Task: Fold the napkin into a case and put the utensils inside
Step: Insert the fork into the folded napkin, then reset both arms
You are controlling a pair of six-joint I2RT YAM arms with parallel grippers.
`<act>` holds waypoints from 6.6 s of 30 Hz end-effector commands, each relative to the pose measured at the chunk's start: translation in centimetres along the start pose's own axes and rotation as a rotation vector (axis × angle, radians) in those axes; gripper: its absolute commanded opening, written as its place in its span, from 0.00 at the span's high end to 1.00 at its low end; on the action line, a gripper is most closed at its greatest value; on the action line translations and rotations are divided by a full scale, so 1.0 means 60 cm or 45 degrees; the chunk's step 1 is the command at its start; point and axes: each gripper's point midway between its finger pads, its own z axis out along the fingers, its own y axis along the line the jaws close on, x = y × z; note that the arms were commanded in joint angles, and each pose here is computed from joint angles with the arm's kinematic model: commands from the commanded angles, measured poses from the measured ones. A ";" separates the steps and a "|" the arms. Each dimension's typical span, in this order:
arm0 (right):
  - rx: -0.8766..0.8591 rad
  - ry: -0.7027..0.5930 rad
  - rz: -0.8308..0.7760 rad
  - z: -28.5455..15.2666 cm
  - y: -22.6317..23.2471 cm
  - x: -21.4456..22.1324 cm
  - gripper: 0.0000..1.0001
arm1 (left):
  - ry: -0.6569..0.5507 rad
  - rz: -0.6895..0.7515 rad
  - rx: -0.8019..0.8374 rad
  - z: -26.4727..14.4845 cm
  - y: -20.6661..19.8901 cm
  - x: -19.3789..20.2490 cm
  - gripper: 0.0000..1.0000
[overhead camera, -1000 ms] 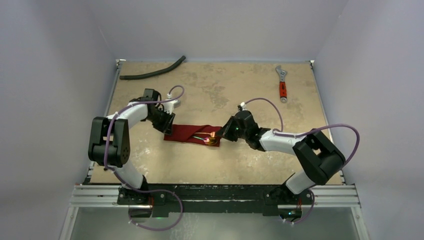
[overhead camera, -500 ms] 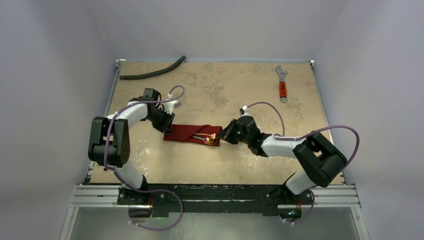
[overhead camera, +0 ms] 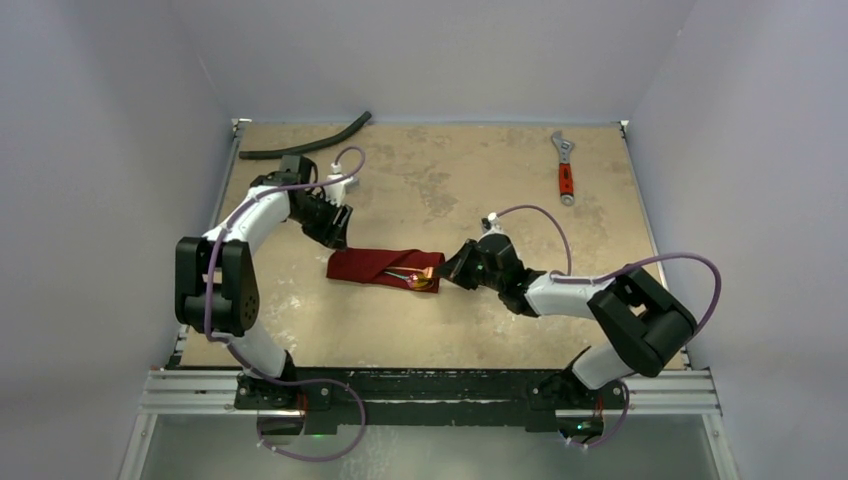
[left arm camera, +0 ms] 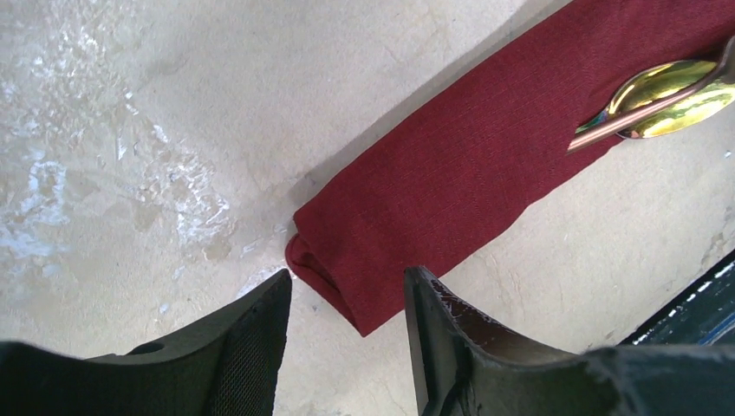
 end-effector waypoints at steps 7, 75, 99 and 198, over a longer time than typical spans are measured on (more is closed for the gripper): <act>-0.005 -0.019 -0.046 -0.018 0.003 -0.002 1.00 | 0.099 -0.062 -0.088 0.044 0.038 0.058 0.55; 0.021 -0.121 -0.087 0.053 0.050 -0.010 1.00 | 0.147 -0.037 0.072 0.067 0.017 0.074 0.80; 0.272 -0.143 -0.254 0.051 0.051 -0.069 0.41 | 0.118 0.028 0.079 0.025 0.013 0.046 0.64; 0.590 -0.979 -0.660 -0.185 -0.042 -0.366 0.03 | -0.495 0.025 -0.189 -0.013 0.058 -0.189 0.08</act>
